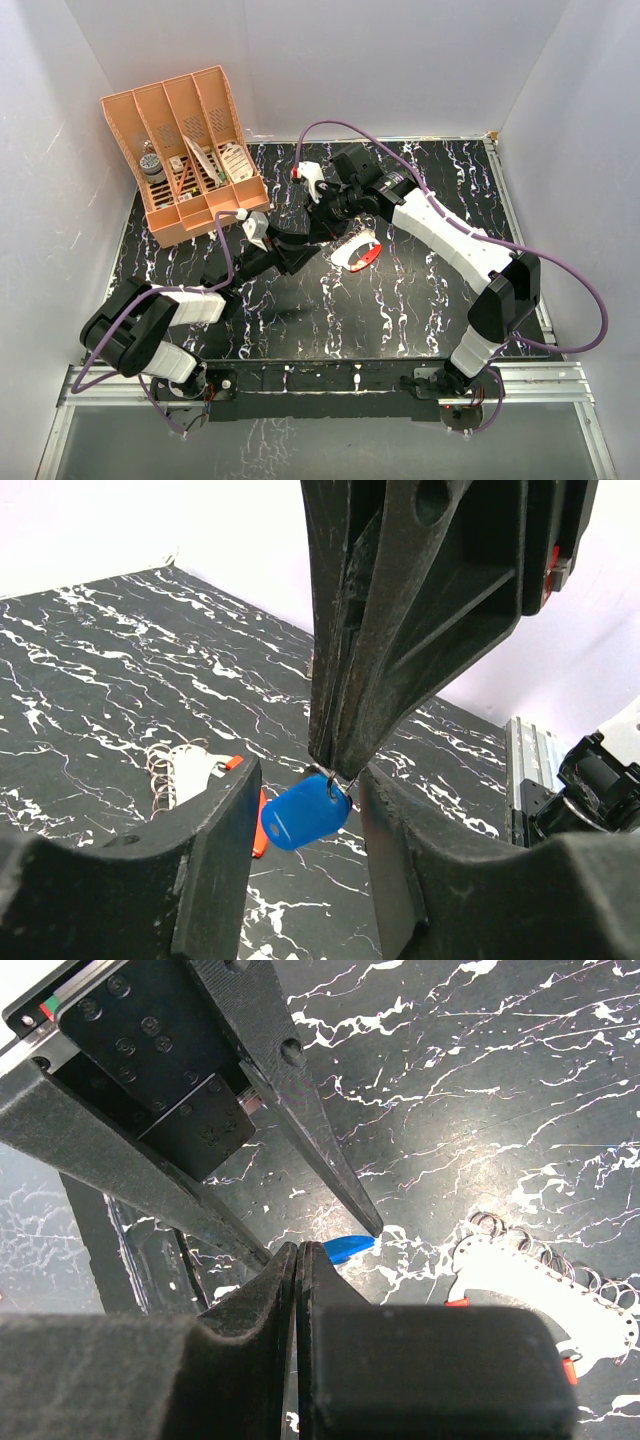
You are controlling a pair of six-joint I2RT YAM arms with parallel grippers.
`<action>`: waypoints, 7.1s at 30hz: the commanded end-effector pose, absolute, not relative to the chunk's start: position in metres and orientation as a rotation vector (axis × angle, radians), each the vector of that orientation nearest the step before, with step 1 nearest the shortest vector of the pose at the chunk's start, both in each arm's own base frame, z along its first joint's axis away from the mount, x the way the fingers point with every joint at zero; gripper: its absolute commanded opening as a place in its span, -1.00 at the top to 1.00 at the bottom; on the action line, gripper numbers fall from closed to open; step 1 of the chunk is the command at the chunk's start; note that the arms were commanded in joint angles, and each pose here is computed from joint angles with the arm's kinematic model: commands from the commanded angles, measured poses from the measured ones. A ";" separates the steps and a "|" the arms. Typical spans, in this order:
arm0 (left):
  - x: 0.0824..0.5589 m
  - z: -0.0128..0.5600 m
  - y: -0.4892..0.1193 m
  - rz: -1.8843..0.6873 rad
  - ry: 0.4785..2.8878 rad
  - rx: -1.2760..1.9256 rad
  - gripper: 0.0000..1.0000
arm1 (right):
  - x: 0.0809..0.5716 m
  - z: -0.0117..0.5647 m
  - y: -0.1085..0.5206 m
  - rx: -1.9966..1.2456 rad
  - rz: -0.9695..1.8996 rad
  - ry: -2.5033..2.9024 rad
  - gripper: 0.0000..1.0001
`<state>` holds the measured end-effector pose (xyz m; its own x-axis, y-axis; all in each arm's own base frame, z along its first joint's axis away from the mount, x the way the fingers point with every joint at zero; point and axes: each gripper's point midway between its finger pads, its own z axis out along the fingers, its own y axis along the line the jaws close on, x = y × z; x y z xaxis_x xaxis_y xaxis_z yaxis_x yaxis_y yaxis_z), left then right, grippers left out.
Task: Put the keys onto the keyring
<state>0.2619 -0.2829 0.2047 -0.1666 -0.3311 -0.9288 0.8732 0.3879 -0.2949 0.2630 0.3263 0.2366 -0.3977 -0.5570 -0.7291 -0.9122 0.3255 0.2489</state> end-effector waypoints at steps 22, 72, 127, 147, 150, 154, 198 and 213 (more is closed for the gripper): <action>0.261 0.233 -0.286 -1.178 1.217 0.566 1.00 | 0.263 0.261 0.332 -1.275 0.895 1.963 1.00; 0.304 0.204 -0.254 -1.264 1.749 0.108 1.00 | 0.381 0.202 0.221 -0.258 0.586 2.141 0.32; 0.309 0.179 -0.245 -1.242 1.795 0.049 1.00 | 0.407 0.045 0.236 -0.369 0.778 2.215 0.77; 0.316 0.211 -0.255 -1.292 1.691 0.135 1.00 | 0.352 0.200 0.237 -0.579 0.863 1.654 1.00; 0.313 0.219 -0.257 -1.309 1.651 0.171 1.00 | 0.342 0.210 0.240 -0.627 0.894 1.611 1.00; 0.305 0.229 -0.260 -1.328 1.598 0.250 1.00 | 0.333 0.220 0.243 -0.675 0.919 1.578 1.00; 0.293 0.211 -0.306 -1.313 1.795 0.513 1.00 | 0.308 0.263 0.268 -0.861 0.780 1.452 1.00; 0.290 0.205 -0.315 -1.300 1.815 0.536 1.00 | 0.302 0.255 0.288 -0.948 0.746 1.454 1.00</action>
<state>0.2898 -0.3063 0.1881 -0.6052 -0.1199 -0.7870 0.6950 0.4024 -0.5958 0.2960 0.2752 0.2113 -0.1148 -0.1770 -0.9775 -0.8748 0.4843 0.0150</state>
